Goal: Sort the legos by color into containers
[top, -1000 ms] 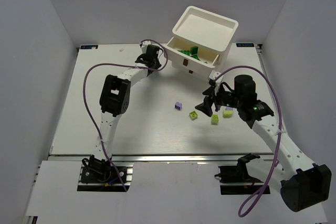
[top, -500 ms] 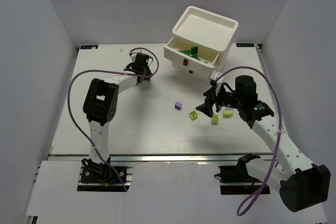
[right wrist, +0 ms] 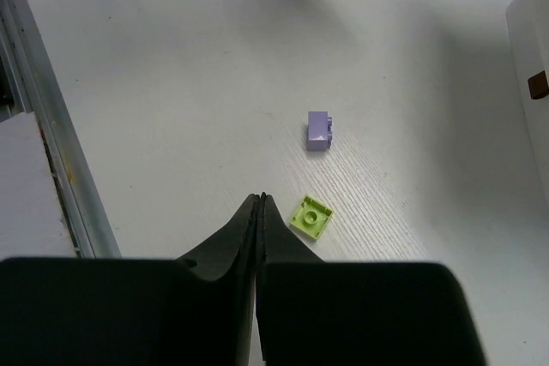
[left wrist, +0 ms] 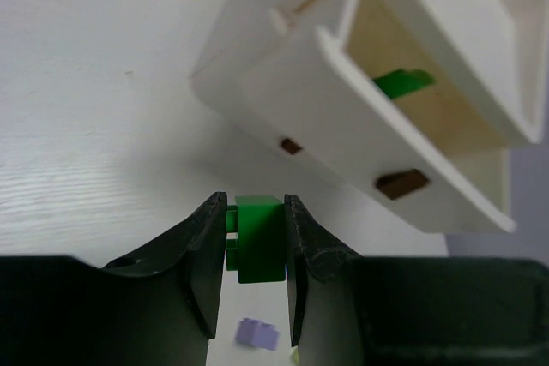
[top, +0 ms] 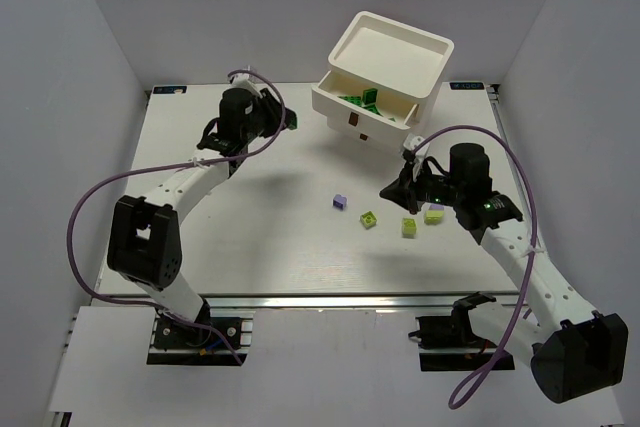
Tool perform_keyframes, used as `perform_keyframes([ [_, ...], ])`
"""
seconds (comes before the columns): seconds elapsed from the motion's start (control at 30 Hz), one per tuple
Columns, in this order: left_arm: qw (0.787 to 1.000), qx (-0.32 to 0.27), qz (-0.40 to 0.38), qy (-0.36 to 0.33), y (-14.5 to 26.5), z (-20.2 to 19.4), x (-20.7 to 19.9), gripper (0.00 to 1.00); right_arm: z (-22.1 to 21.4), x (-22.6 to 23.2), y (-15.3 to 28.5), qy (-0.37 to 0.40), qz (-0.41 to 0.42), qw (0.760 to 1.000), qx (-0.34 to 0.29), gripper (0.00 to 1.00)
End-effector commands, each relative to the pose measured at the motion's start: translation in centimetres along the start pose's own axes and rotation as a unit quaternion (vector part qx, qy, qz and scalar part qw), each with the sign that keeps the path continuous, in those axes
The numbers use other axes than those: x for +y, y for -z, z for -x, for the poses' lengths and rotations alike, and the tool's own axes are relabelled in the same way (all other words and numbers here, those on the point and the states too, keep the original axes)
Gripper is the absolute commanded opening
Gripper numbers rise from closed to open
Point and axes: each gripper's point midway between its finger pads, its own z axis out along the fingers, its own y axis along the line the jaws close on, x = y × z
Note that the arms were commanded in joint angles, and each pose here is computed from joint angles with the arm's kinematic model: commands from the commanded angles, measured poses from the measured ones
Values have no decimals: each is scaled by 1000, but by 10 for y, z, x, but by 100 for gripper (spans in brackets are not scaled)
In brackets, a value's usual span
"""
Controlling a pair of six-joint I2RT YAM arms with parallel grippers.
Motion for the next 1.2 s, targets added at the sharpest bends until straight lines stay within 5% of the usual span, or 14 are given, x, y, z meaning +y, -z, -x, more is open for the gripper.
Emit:
perform_keyframes([
  [0.0,988,-1,-154,6,21,25,-80,0,10,-4,1,2,-6,1000,-15,0],
  [0.27,965,-18,-251,69,17,55,-137,0,9,-8,4,6,-18,1000,-21,0],
  [0.6,961,-24,-237,141,-43,62,-143,0,9,-7,6,6,-15,1000,-25,0],
  [0.8,959,-17,-238,153,-68,59,-153,21,9,-4,7,9,-5,1000,-29,0],
  [0.93,960,-16,-236,152,-74,64,-157,53,9,-3,7,11,0,999,-30,0],
  [1.03,960,-19,-237,150,-73,67,-158,63,6,0,6,15,13,999,-28,19],
  [1.07,959,-21,-241,147,-70,69,-161,63,5,3,6,15,22,999,-26,38],
  [1.17,959,-28,-251,132,-62,78,-168,62,5,9,6,33,46,998,-24,55],
])
